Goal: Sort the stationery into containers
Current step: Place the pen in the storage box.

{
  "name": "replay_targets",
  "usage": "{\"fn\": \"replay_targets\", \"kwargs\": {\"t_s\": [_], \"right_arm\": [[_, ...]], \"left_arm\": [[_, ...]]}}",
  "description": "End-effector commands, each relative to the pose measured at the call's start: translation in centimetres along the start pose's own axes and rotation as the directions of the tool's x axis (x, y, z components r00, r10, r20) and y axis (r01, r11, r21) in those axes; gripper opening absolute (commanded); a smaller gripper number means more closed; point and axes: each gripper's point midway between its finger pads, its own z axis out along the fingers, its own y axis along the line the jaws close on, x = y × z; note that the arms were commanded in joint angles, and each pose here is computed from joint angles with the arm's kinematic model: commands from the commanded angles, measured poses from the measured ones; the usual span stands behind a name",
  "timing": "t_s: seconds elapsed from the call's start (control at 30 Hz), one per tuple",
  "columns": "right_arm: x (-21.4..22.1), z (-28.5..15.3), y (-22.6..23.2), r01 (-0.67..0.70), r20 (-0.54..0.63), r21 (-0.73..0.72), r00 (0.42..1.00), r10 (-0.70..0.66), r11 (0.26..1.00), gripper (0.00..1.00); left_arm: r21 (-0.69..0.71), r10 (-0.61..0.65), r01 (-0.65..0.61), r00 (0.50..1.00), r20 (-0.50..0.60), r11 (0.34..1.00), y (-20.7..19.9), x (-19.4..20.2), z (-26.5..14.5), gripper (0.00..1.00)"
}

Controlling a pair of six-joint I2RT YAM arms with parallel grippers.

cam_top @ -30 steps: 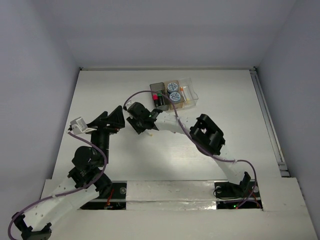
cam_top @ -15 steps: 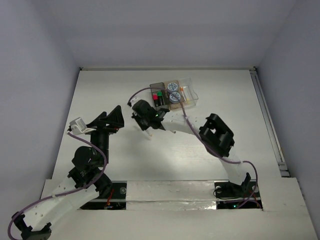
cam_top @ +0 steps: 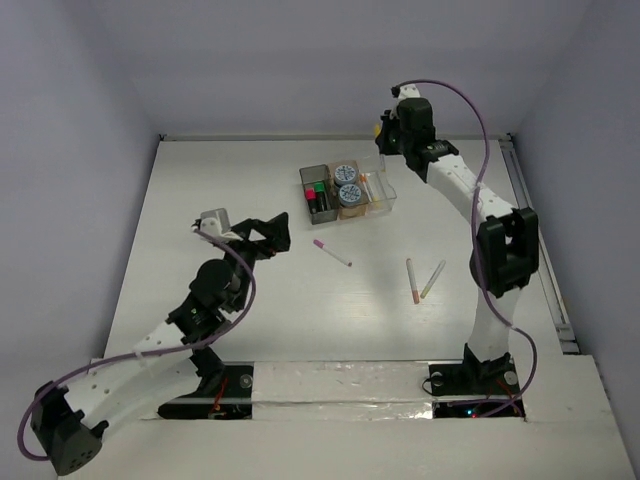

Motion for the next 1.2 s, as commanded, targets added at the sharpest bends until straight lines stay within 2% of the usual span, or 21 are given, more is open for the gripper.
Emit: {"fn": "replay_targets", "kwargs": {"t_s": [0.0, 0.03, 0.13, 0.27, 0.4, 0.47, 0.53, 0.57, 0.6, 0.67, 0.7, 0.77, 0.8, 0.9, 1.0, 1.03, 1.07, 1.1, 1.13, 1.17], "right_arm": [[1.5, 2.0, 0.6, 0.012, -0.084, -0.07, 0.996, -0.017, 0.997, 0.0], [2.8, 3.1, -0.3, 0.008, -0.123, -0.059, 0.992, -0.016, 0.998, 0.0], [3.8, 4.1, -0.1, 0.013, -0.141, -0.077, 0.99, -0.023, 0.997, 0.0], [5.6, 5.2, -0.4, -0.002, -0.181, -0.068, 0.983, -0.011, 0.998, 0.0], [7.4, 5.3, -1.0, -0.006, -0.214, -0.043, 0.977, -0.004, 0.999, 0.0], [8.6, 5.3, -1.4, -0.007, -0.223, -0.033, 0.975, 0.0, 0.999, 0.01], [9.0, 5.4, -1.7, -0.001, -0.229, -0.019, 0.973, -0.003, 1.0, 0.04], [9.0, 5.5, -1.7, -0.001, -0.229, -0.019, 0.973, -0.003, 1.0, 0.08], [9.4, 5.7, -1.8, 0.0, -0.239, -0.019, 0.971, -0.004, 1.0, 0.2], [9.2, 5.7, -1.5, -0.004, -0.243, -0.028, 0.97, -0.003, 1.0, 0.34], [9.0, 5.7, -1.4, -0.008, -0.238, -0.031, 0.971, 0.0, 0.999, 0.43], [8.0, 5.3, -1.2, -0.009, -0.217, -0.035, 0.976, 0.001, 0.999, 0.48], [7.6, 5.0, -1.1, -0.011, -0.212, -0.038, 0.977, 0.003, 0.999, 0.54], [5.4, 3.3, -0.6, -0.015, -0.167, -0.051, 0.986, 0.006, 0.999, 0.6], [3.1, 0.4, -0.3, -0.03, -0.106, -0.057, 0.994, 0.024, 0.998, 0.59], [3.9, -0.3, -0.4, -0.037, -0.107, -0.053, 0.994, 0.032, 0.998, 0.59], [1.5, -2.8, -0.1, -0.044, -0.043, -0.063, 0.998, 0.041, 0.997, 0.58], [1.1, -4.1, 0.0, -0.071, -0.019, -0.062, 0.997, 0.07, 0.996, 0.57], [3.2, -4.9, -0.5, -0.087, -0.035, -0.051, 0.996, 0.085, 0.995, 0.57], [3.3, -6.2, -0.5, -0.102, -0.019, -0.054, 0.995, 0.101, 0.993, 0.57]], "left_arm": [[0.135, -0.056, 0.061, 0.998, -0.042, 0.989, -4.4, -0.5, 0.9, 0.98], [0.158, -0.033, 0.047, 0.995, -0.093, 0.986, -5.1, 1.1, 1.3, 0.97], [0.193, -0.013, 0.044, 0.987, -0.16, 0.98, -6.2, 3.0, 1.9, 0.93], [0.227, -0.001, 0.05, 0.978, -0.21, 0.973, -7.1, 4.7, 2.3, 0.88], [0.253, 0.014, 0.052, 0.968, -0.251, 0.966, -7.9, 6.0, 2.6, 0.75], [0.272, 0.015, 0.061, 0.964, -0.267, 0.96, -8.3, 6.6, 2.6, 0.71], [0.285, 0.02, 0.066, 0.957, -0.288, 0.956, -8.5, 7.4, 2.6, 0.61], [0.288, 0.015, 0.073, 0.956, -0.293, 0.955, -8.7, 7.5, 2.6, 0.57], [0.291, 0.015, 0.077, 0.953, -0.303, 0.953, -8.8, 7.8, 2.7, 0.52], [0.308, 0.017, 0.091, 0.943, -0.332, 0.947, -9.2, 8.7, 2.7, 0.48], [0.315, 0.018, 0.096, 0.94, -0.341, 0.944, -9.3, 9.1, 2.6, 0.42], [0.343, 0.01, 0.12, 0.935, -0.355, 0.932, -9.9, 9.7, 2.5, 0.37], [0.347, 0.007, 0.131, 0.93, -0.369, 0.929, -10.1, 10.2, 2.3, 0.35], [0.347, 0.022, 0.129, 0.917, -0.399, 0.929, -10.7, 11.6, 2.3, 0.31], [0.362, 0.048, 0.131, 0.893, -0.447, 0.923, -12.1, 13.9, 1.9, 0.3], [0.368, 0.069, 0.125, 0.88, -0.47, 0.921, -13.2, 15.3, 1.7, 0.32], [0.36, 0.093, 0.108, 0.863, -0.497, 0.927, -13.3, 16.6, 1.4, 0.32], [0.362, 0.099, 0.102, 0.861, -0.499, 0.927, -14.2, 17.0, 1.5, 0.34], [0.333, 0.122, 0.068, 0.847, -0.518, 0.941, -13.8, 19.1, 1.5, 0.36], [0.341, 0.142, 0.061, 0.831, -0.538, 0.938, -14.4, 20.5, 0.5, 0.39]]}}
